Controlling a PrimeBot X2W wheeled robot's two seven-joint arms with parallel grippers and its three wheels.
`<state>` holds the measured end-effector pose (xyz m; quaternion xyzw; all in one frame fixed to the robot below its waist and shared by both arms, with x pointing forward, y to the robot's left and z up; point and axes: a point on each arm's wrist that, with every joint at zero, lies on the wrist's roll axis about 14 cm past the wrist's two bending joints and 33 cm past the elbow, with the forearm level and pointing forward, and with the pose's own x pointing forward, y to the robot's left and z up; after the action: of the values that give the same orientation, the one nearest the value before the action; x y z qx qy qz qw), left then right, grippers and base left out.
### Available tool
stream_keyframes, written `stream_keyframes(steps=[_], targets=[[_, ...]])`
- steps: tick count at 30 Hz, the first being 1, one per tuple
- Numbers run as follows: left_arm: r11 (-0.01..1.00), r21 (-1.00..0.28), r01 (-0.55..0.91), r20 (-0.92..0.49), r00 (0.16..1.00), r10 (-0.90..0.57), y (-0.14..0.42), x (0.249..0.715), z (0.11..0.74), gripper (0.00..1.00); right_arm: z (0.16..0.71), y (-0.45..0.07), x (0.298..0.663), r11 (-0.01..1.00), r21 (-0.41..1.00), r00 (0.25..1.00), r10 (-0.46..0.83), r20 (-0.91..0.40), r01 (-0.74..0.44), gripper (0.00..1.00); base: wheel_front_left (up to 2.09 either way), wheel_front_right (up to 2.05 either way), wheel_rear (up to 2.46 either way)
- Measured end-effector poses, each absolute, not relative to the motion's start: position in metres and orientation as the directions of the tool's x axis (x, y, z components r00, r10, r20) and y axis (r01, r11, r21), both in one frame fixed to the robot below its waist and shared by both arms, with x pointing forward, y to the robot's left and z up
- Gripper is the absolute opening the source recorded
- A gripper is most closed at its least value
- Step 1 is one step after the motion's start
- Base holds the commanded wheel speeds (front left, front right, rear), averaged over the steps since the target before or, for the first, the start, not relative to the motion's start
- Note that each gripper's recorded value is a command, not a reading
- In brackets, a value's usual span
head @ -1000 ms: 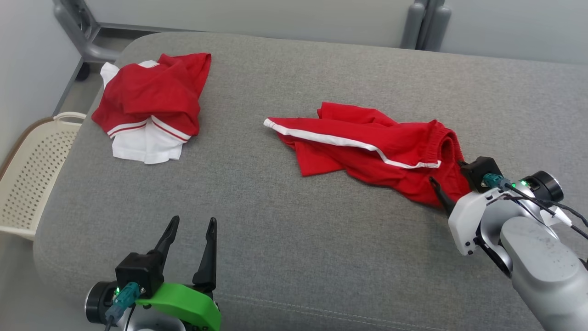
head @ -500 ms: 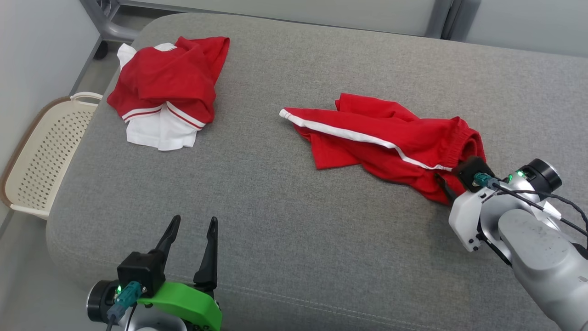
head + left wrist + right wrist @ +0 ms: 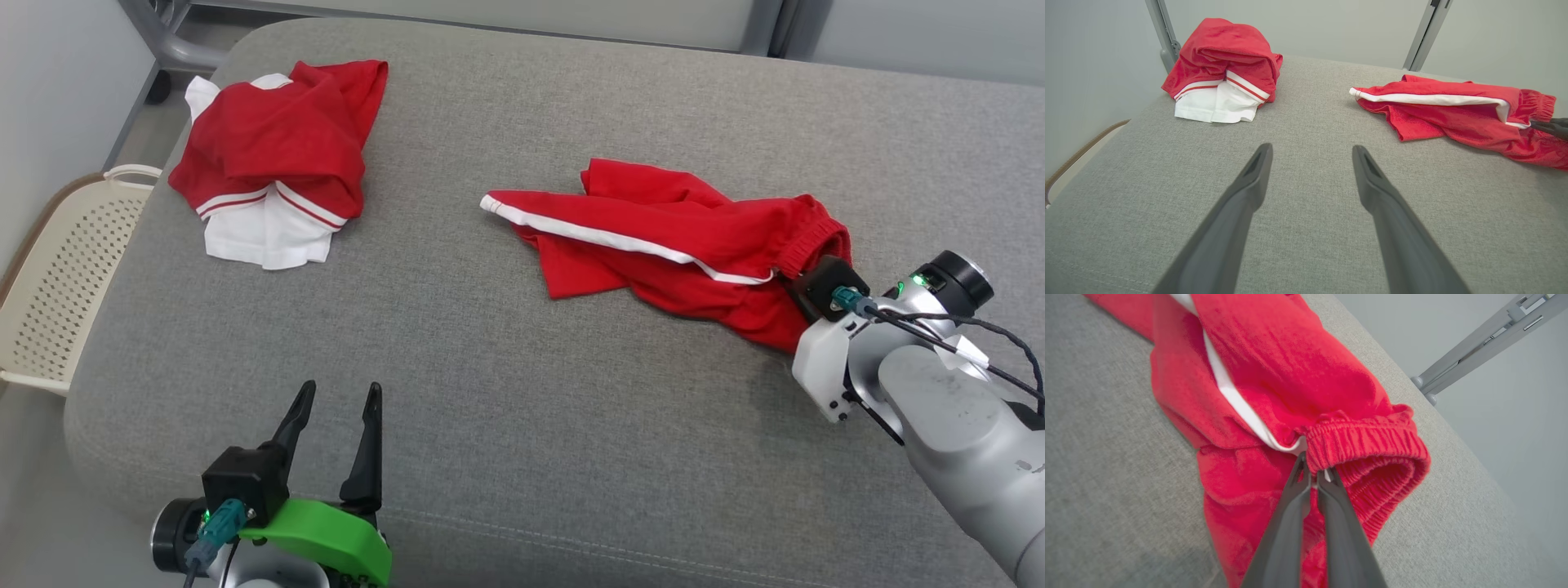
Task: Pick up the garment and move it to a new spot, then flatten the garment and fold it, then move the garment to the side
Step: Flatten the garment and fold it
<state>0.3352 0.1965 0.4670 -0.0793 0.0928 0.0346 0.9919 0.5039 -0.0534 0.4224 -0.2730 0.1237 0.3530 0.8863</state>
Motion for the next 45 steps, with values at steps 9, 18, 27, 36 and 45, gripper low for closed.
stream_keyframes(steps=[9, 18, 27, 36, 45], targets=[[0.973, -0.231, 0.030, -0.179, 0.981, -0.073, 0.169, 0.363, 0.469, 1.00, 0.438, -0.051, 0.495, 0.693, -0.260, 0.732, 0.568, -0.377, -0.672, 0.00, 0.00, 0.00, 0.00], [0.953, -0.262, 0.153, -0.266, 0.938, -0.224, 0.130, 0.434, 0.455, 1.00, 0.446, -0.069, 0.497, 0.691, -0.275, 0.734, 0.553, -0.395, -0.669, 0.00, 0.00, 0.00, 0.00], [0.958, -0.245, 0.148, -0.337, 0.914, -0.227, 0.128, 0.477, 0.433, 1.00, 0.442, -0.075, 0.500, 0.688, -0.274, 0.730, 0.552, -0.403, -0.672, 0.00, 0.00, 0.00, 0.00], [0.965, -0.214, 0.153, -0.400, 0.887, -0.230, 0.132, 0.512, 0.407, 1.00, 0.429, -0.076, 0.509, 0.686, -0.256, 0.720, 0.562, -0.408, -0.681, 0.00, 0.00, 0.00, 0.00], [0.965, -0.209, 0.158, -0.434, 0.869, -0.236, 0.128, 0.528, 0.386, 1.00, 0.415, -0.086, 0.514, 0.700, -0.239, 0.721, 0.549, -0.424, -0.673, 0.00, 0.00, 0.00, 0.00]])
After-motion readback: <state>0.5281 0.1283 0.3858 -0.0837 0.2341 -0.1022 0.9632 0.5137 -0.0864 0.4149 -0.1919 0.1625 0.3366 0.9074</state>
